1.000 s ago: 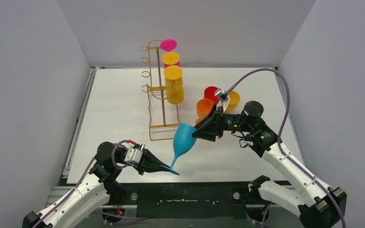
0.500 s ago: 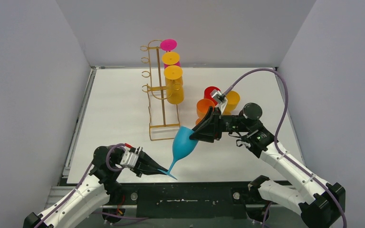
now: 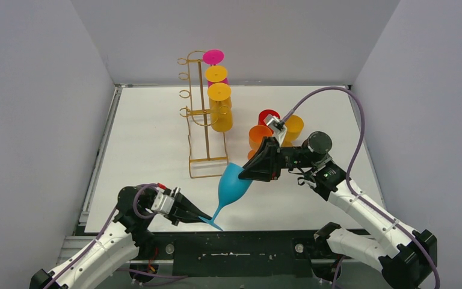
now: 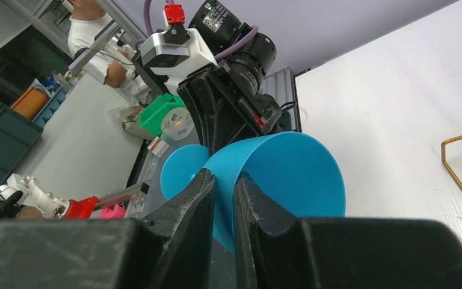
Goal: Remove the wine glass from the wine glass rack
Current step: Place the wine glass at the center of the board.
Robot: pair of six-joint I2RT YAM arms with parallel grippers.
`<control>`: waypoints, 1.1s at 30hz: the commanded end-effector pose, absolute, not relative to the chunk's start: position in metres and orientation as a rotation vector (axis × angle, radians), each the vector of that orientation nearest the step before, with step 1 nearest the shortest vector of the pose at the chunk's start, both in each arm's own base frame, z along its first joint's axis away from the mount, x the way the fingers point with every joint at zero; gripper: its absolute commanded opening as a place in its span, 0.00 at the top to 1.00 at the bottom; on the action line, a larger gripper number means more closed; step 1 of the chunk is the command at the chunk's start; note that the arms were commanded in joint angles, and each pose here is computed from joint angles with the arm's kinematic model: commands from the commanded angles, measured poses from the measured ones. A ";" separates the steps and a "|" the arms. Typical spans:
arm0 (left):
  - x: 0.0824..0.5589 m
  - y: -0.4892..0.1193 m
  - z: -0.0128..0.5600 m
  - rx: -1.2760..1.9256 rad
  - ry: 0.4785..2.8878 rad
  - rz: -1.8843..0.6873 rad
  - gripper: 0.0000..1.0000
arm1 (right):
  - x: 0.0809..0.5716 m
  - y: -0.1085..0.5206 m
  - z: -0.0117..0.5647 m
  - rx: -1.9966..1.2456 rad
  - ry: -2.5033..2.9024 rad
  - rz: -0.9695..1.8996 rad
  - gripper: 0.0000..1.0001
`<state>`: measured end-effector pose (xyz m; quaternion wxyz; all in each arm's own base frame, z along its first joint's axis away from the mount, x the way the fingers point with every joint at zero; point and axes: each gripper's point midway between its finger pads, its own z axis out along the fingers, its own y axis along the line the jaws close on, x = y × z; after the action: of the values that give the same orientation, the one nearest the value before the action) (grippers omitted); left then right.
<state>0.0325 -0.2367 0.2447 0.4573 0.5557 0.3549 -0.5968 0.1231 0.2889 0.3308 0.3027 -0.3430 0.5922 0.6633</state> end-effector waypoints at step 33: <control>0.057 -0.242 0.255 1.213 0.949 -1.402 1.00 | 0.110 0.287 0.334 -0.980 1.497 1.746 0.93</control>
<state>0.0418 -0.2387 0.2438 0.4745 0.5310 0.3784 -0.5914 0.1234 0.2864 0.3324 0.3202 -0.3404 0.5941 0.6548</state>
